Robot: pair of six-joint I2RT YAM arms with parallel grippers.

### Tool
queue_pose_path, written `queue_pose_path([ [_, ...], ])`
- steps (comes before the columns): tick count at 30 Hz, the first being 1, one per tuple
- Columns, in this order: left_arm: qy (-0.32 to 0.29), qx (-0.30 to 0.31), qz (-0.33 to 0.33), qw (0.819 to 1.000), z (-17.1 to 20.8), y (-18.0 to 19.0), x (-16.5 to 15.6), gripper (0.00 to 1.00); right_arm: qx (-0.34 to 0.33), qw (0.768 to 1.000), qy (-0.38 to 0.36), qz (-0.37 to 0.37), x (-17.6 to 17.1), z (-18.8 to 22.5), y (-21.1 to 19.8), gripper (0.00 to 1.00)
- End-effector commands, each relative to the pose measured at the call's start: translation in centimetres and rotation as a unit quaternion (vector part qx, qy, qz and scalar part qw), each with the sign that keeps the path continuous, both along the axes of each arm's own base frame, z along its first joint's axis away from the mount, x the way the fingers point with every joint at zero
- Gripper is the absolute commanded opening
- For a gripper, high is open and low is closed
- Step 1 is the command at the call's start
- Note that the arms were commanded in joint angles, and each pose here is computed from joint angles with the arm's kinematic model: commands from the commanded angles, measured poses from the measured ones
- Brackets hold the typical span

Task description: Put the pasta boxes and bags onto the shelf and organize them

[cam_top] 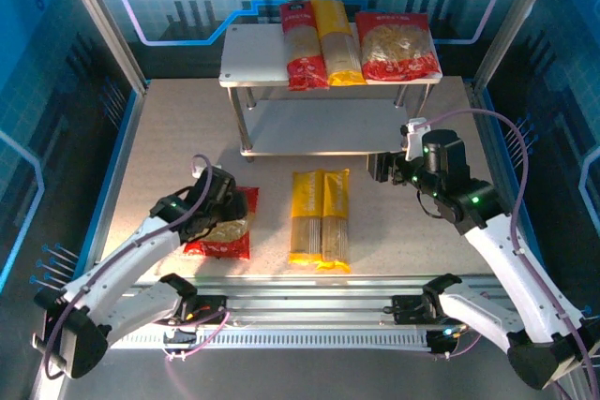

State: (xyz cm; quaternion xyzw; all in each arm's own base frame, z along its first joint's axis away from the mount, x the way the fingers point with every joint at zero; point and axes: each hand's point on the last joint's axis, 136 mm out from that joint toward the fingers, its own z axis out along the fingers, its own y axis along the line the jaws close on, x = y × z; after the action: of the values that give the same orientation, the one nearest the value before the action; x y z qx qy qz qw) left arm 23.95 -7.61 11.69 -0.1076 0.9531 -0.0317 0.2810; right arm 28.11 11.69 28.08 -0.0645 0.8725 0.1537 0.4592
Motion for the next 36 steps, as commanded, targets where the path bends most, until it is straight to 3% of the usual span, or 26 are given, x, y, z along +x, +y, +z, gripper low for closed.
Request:
queue_pose_path([
  [1, 0.022, -0.002, 0.026, 0.999, -2.1, 0.1, 0.0, 0.86, 0.011, 1.000, -0.011, -0.003, 0.0, 0.3, -0.2, 0.87],
  [5, 0.053, -0.011, 0.038, 0.998, -4.2, 0.6, -0.3, 0.98, 0.005, 1.000, -0.012, -0.007, -0.1, 0.2, -0.5, 0.88],
  [12, 0.077, -0.024, 0.047, 0.996, -5.4, 1.1, -0.4, 0.99, 0.004, 1.000, -0.017, -0.014, -0.2, 0.1, -0.8, 0.89],
  [28, 0.196, -0.003, 0.021, 0.980, -8.9, 0.6, -0.5, 0.99, -0.004, 0.999, -0.025, -0.028, -0.5, -0.1, -1.8, 0.91],
  [31, 0.211, -0.014, 0.008, 0.977, -9.5, -0.1, -0.5, 0.87, -0.004, 0.999, -0.024, -0.030, -0.4, -0.3, -2.0, 0.91],
  [33, 0.221, -0.024, 0.001, 0.975, -9.8, -0.4, -0.6, 0.67, -0.003, 0.999, -0.022, -0.031, -0.4, -0.4, -2.1, 0.91],
  [36, 0.230, -0.034, -0.009, 0.972, -10.2, -0.9, -0.7, 0.49, -0.001, 0.999, -0.020, -0.033, -0.3, -0.5, -2.2, 0.91],
])
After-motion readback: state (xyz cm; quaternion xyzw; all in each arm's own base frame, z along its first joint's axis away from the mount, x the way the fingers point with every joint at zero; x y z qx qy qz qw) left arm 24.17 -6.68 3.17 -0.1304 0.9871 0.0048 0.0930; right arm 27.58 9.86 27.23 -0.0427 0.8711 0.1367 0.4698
